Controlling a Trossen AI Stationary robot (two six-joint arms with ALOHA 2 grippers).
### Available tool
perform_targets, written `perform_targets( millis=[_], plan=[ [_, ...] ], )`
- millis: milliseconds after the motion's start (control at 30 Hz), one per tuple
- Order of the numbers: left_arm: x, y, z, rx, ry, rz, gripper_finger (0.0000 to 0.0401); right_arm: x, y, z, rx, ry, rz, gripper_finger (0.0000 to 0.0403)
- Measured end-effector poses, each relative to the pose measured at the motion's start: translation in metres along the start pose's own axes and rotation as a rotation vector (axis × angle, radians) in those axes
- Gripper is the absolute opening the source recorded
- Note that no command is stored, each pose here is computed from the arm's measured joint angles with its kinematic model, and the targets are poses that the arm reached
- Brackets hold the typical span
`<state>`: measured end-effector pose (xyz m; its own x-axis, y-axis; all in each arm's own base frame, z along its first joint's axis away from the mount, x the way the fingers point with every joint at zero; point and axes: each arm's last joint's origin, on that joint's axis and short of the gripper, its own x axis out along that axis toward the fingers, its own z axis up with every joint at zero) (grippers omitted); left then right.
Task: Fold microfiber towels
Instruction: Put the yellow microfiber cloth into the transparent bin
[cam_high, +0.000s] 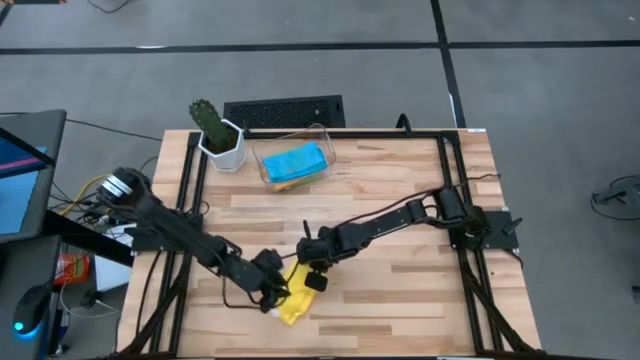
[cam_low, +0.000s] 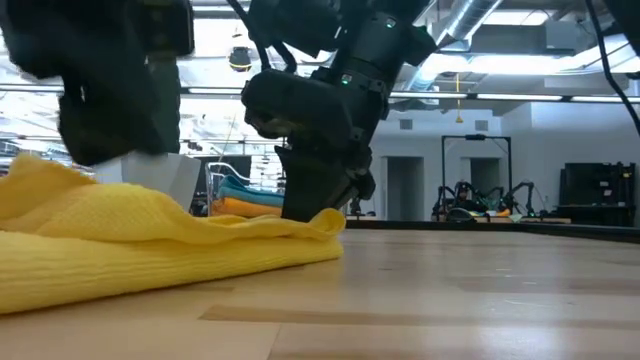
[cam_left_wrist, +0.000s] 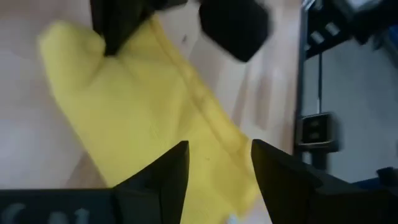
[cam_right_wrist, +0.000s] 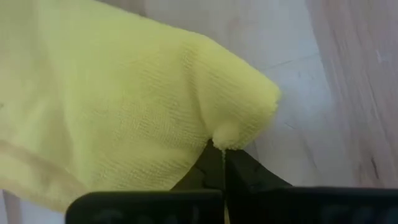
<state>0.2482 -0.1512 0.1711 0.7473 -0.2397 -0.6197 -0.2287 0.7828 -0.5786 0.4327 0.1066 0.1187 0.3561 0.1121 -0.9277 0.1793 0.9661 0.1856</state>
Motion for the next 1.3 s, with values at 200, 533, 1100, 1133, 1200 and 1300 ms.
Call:
perform_targets(
  millis=[200,533,1100,1133,1200,1300],
  plan=[
    [-0.057,-0.01,0.016,-0.053,-0.066,-0.037,0.0154,-0.032,-0.019,0.015,-0.026,-0.043,0.016,0.0013],
    [-0.123,-0.003,0.023,-0.059,-0.266,0.043,0.0136,-0.097,-0.088,0.057,0.062,-0.275,-0.006,0.0013],
    [-0.128,0.01,0.019,-0.014,-0.239,0.162,0.0132,-0.188,-0.223,0.115,0.198,-0.609,-0.107,0.0013],
    [-0.128,0.01,0.019,-0.014,-0.24,0.162,0.0132,-0.191,-0.229,0.116,0.206,-0.626,-0.112,0.0013],
    [-0.128,0.01,0.019,-0.014,-0.24,0.163,0.0132,-0.196,-0.243,0.116,0.235,-0.649,-0.104,0.0013],
    [-0.128,0.01,0.019,-0.013,-0.251,0.173,0.0132,-0.2,-0.259,0.113,0.297,-0.646,-0.07,0.0013]
  ],
)
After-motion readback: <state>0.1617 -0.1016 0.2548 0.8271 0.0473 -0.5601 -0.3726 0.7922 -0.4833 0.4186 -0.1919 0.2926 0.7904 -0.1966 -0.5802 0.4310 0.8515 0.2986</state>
